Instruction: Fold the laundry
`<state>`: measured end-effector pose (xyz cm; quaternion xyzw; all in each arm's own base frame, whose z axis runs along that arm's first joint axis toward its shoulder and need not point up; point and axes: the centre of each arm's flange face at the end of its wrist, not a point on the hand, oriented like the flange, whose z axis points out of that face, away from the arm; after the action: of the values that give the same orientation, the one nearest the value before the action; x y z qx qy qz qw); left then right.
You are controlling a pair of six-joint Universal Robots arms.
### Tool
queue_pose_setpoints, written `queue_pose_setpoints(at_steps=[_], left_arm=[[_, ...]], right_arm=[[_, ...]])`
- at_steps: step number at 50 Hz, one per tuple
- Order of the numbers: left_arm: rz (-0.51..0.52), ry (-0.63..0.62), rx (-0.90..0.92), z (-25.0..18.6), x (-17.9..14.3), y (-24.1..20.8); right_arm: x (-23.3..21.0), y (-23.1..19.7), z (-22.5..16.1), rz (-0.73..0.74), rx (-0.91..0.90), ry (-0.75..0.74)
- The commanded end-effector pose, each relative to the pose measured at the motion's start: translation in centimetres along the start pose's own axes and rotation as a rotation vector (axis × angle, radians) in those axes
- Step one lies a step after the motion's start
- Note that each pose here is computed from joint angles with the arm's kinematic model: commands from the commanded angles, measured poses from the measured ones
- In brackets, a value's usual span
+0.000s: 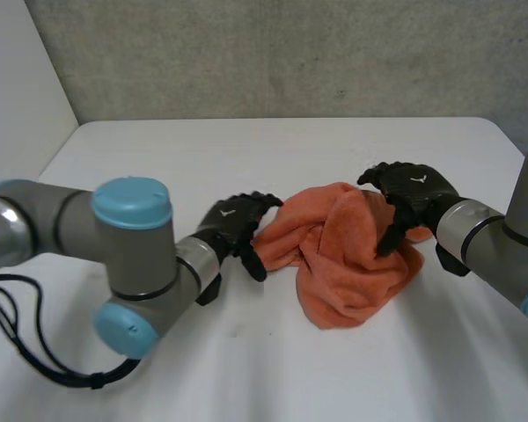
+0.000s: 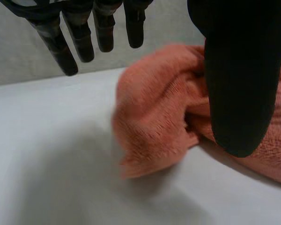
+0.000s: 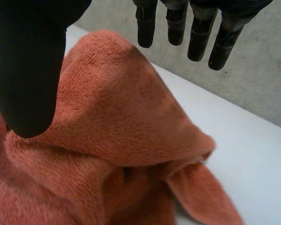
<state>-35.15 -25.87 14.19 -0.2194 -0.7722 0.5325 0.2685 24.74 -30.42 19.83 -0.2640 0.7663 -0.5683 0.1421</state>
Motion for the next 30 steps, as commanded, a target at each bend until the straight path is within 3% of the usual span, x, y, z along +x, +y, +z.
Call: queue_pose_setpoints(at_steps=[1, 11, 16, 20, 21, 23, 25, 30], left_arm=[[0.004, 0.041, 0.015, 2.9, -0.3, 1.6], [0.032, 0.046, 0.152, 5.0, -0.7, 0.7], [0.124, 0.002, 0.279, 5.3, -0.9, -2.1], [0.227, -0.108, 0.502, 4.3, -0.9, -8.1], [0.227, -0.109, 0.503, 4.3, -0.9, -8.1], [0.231, -0.14, 0.675, 2.3, -0.6, -13.0], [0.231, -0.146, 0.742, 0.9, -0.3, -15.1], [0.232, -0.16, 0.834, -3.7, 0.4, -18.8]], right_arm=[[0.0, 1.1, 1.4, 0.13, 0.004, -0.025], [0.2, 1.5, 2.6, 0.119, 0.019, -0.018], [1.0, -0.9, 3.7, 0.072, 0.108, -0.003], [2.3, -6.2, 4.6, -0.029, 0.28, 0.035], [2.3, -6.2, 4.6, -0.03, 0.28, 0.035], [3.2, -10.9, 4.2, -0.076, 0.451, 0.089], [3.3, -13.2, 3.5, -0.1, 0.546, 0.111], [1.8, -18.6, 0.0, -0.136, 0.774, 0.098]])
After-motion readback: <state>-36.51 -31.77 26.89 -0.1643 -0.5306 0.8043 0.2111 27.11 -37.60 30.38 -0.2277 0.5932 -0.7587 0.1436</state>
